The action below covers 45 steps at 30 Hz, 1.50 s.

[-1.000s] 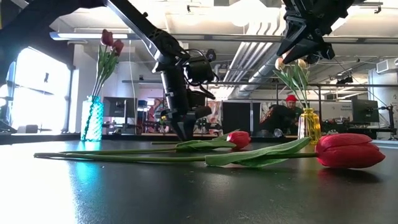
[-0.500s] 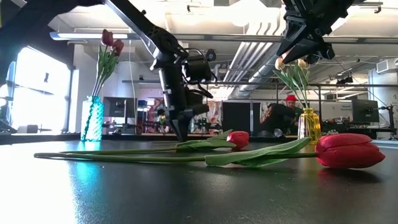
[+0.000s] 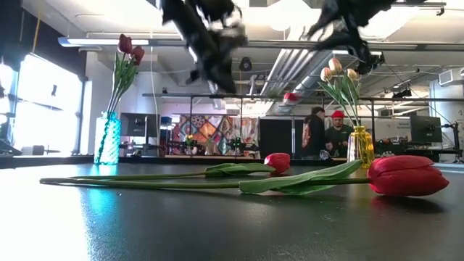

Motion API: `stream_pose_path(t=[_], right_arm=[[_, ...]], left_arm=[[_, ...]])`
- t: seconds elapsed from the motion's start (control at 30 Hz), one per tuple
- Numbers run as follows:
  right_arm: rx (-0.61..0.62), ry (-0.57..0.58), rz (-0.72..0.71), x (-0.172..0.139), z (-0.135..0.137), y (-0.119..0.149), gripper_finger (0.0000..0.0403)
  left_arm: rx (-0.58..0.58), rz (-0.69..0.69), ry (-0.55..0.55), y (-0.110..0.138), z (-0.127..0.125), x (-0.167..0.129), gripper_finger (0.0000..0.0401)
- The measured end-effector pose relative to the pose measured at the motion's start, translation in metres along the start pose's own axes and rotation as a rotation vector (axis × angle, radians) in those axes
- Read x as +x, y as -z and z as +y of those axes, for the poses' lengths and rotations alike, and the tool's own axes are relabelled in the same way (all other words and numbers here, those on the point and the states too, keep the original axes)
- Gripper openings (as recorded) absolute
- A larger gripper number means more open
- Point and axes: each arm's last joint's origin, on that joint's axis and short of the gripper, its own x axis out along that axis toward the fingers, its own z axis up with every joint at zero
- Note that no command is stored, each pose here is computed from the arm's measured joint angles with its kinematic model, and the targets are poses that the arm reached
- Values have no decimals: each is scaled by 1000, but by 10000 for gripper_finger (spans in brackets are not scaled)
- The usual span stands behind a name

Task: Sort flowers into vase by color
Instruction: Put the top center red flower into the red vase

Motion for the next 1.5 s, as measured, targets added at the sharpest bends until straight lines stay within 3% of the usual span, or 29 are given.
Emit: stream_pose_path(t=[0.13,0.33,0.5,0.63,0.77,1.0,1.2,1.5], right_arm=[[-2,-136,-142,-2,14,-13,148],[0,-200,-319,-7,24,-26,186],[-34,-241,-459,-12,31,-36,196],[-31,-337,-542,-12,40,-43,193],[-43,-412,-533,-1,49,-39,182],[4,-387,-502,14,57,-26,151],[-17,-397,-492,11,66,-16,116],[-10,-437,-510,-4,67,-19,135]], left_arm=[[48,-131,99,-6,-20,-39,0],[66,-243,200,-5,-38,-83,0],[80,-292,242,-3,-41,-110,0],[96,-284,291,1,-44,-125,0],[119,-278,324,8,-51,-134,0],[153,-251,391,18,-66,-139,0],[157,-259,382,20,-69,-141,0],[116,-278,341,18,-67,-140,0]])
